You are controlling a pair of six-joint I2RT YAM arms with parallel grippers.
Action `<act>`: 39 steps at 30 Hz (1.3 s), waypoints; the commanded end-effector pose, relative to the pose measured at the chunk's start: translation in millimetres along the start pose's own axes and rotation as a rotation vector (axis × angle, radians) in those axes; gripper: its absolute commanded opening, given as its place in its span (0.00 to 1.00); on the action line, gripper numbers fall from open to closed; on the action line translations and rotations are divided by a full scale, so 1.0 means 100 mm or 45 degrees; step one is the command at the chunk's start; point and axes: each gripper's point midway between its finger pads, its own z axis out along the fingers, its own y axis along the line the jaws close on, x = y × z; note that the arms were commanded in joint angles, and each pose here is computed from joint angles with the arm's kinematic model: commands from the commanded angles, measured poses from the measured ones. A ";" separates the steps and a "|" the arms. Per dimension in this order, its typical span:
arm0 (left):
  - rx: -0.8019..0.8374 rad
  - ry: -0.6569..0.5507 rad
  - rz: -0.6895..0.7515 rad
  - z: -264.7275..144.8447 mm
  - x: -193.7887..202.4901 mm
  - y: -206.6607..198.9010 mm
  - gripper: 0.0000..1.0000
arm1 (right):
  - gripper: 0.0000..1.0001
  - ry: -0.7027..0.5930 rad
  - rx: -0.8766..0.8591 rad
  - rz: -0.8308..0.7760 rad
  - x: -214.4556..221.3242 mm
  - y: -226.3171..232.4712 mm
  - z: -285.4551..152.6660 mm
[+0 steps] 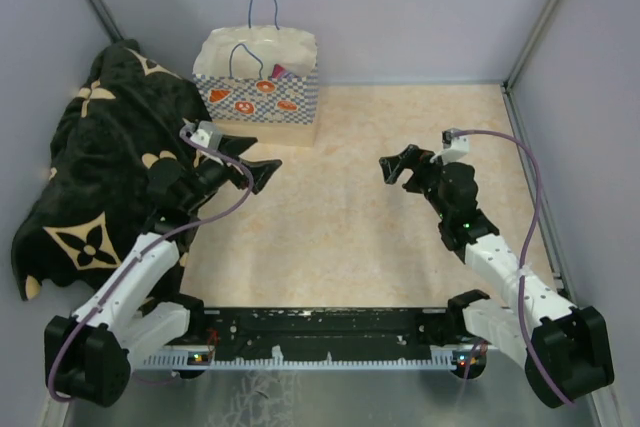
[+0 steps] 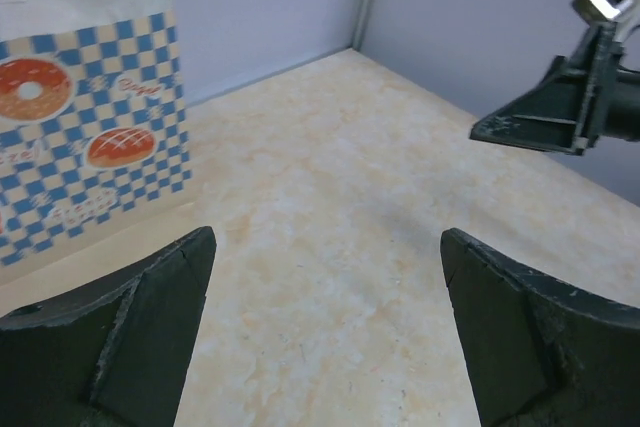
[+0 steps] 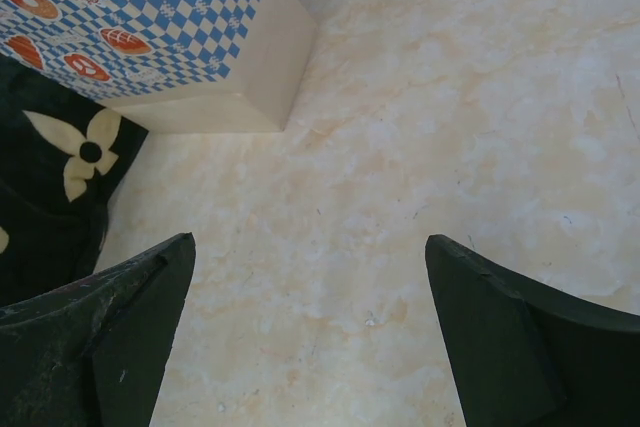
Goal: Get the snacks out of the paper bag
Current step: Adjust the paper bag at the center of the board.
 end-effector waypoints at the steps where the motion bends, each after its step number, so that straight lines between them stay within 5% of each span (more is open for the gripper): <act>1: 0.447 -0.066 0.121 0.01 -0.27 -0.57 1.00 | 0.99 -0.134 -0.083 -0.012 -0.37 0.24 -0.04; 4: 0.770 -0.002 0.156 -0.10 -0.25 -0.92 1.00 | 0.99 -0.120 -0.077 -0.028 -0.36 0.23 -0.05; 6: 1.175 0.114 0.219 -0.42 -0.06 -1.27 1.00 | 0.99 -0.120 -0.065 -0.029 -0.35 0.21 -0.07; 10: 1.102 0.033 0.297 -0.37 -0.13 -1.26 1.00 | 0.99 -0.098 -0.032 -0.029 -0.31 0.16 -0.08; 13: 0.684 -0.012 0.224 0.03 -0.43 -0.84 1.00 | 0.99 -0.084 -0.009 -0.031 -0.31 0.14 -0.07; 18: -0.514 -0.151 -0.029 0.28 -1.13 0.83 0.99 | 0.99 -0.024 0.090 -0.042 -0.31 0.04 -0.04; 21: -0.787 -0.253 -0.196 0.08 -1.35 1.43 0.99 | 0.99 0.035 0.151 -0.050 -0.26 -0.02 -0.02; 27: -1.075 -0.335 -0.187 0.17 -1.63 2.14 0.99 | 0.99 0.077 0.155 -0.072 -0.20 -0.03 -0.04; 29: -1.042 -0.269 -0.135 0.35 -1.67 2.23 0.99 | 0.99 0.078 0.156 -0.102 -0.22 -0.02 -0.07; 33: -0.580 -0.063 0.122 0.80 -1.66 1.82 0.99 | 0.99 0.038 0.185 -0.164 -0.29 -0.08 -0.17; 39: -0.284 0.024 0.264 0.83 -1.48 1.37 1.00 | 0.99 0.042 0.110 -0.138 -0.27 0.03 -0.18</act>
